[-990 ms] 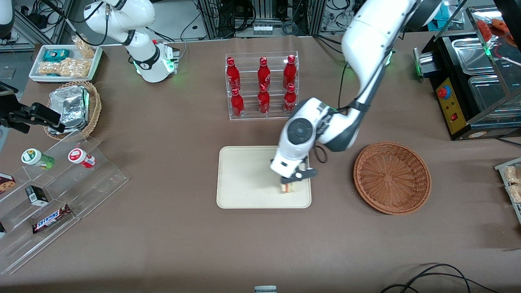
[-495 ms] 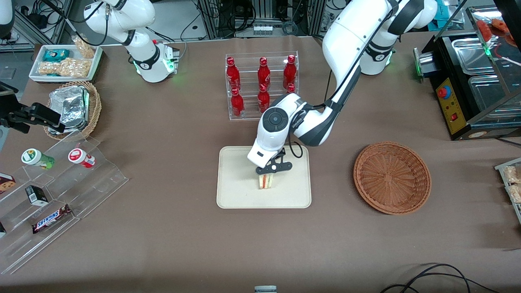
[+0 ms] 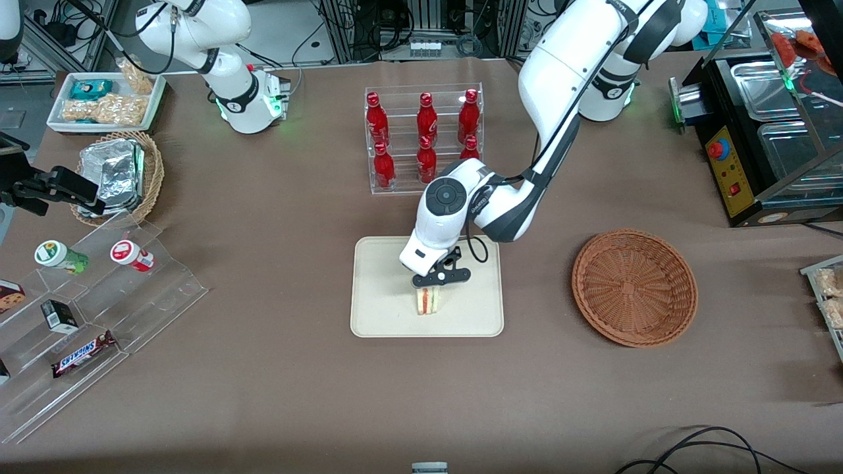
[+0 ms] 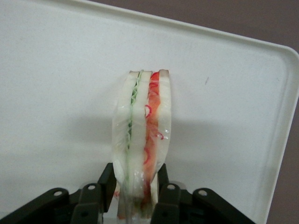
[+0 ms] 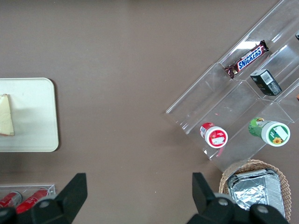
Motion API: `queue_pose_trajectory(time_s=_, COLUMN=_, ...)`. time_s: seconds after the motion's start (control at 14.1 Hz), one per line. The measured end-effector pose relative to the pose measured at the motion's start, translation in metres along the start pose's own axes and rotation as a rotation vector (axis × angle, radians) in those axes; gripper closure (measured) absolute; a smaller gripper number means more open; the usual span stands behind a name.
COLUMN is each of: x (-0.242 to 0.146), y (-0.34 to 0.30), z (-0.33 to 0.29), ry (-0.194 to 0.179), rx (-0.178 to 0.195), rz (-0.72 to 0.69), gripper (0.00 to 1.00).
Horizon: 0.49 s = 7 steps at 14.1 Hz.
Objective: Place sandwich from basket to tray
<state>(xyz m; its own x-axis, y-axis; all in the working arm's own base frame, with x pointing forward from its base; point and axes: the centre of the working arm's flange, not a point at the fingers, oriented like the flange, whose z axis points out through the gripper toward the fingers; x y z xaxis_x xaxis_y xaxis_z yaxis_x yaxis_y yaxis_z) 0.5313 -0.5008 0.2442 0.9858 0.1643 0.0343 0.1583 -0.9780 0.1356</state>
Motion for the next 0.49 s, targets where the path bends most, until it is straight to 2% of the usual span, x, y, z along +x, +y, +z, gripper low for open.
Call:
queue_pose_trajectory(time_s=0.14, x=0.005, y=0.004, z=-0.019, ry=0.018, rx=-0.011, rz=0.003, gripper=0.33)
queue_pose_trajectory(time_s=0.21, x=0.008, y=0.004, z=-0.035, ry=0.021, rx=0.001, rz=0.002, gripper=0.23)
queue_pose_trajectory(time_s=0.35, x=0.021, y=-0.006, z=-0.077, ry=0.044, rx=0.051, rz=0.010, gripper=0.03)
queue_pose_trajectory(time_s=0.49, x=0.029, y=-0.021, z=-0.131, ry=0.048, rx=0.107, rz=0.027, gripper=0.00)
